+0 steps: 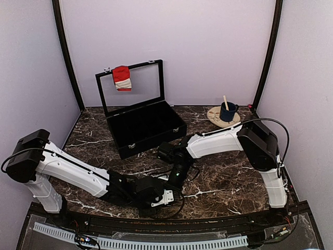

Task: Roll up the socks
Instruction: Pick up the sock from the corner of the board.

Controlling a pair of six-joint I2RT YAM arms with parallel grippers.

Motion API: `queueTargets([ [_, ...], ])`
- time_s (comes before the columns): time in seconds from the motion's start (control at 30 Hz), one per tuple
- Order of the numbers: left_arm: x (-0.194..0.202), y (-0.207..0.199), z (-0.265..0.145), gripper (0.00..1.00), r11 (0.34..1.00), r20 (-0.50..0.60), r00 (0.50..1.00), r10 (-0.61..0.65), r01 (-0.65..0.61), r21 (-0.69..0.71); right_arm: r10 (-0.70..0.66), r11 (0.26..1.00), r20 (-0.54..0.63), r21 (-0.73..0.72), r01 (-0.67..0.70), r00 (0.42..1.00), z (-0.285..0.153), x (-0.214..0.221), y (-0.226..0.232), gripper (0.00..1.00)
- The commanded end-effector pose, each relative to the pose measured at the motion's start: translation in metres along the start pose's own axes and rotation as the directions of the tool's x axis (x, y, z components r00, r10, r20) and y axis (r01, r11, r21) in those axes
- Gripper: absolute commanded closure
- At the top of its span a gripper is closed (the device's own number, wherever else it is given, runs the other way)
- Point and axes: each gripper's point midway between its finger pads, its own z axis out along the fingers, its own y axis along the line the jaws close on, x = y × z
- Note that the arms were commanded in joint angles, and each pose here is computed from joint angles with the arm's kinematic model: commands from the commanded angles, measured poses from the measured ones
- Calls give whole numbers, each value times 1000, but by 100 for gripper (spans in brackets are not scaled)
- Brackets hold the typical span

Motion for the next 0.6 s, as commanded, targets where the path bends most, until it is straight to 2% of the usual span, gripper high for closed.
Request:
queueTargets([
  [0.0,12,-10,11,73,999,-56,998,30,-28,45,3,1000,-14,-2,-3,1000,5,0,-4,100],
  [0.33,15,-16,18,85,996,-84,996,37,-30,87,2,1000,-13,-10,-2,1000,5,0,-4,100],
  [0.53,24,-22,22,100,992,-115,993,40,-26,120,6,1000,-9,-9,-6,1000,3,-1,-5,100],
  [0.57,25,-23,23,100,992,-120,992,39,-24,124,7,1000,-7,-8,-7,1000,2,-1,-5,100],
])
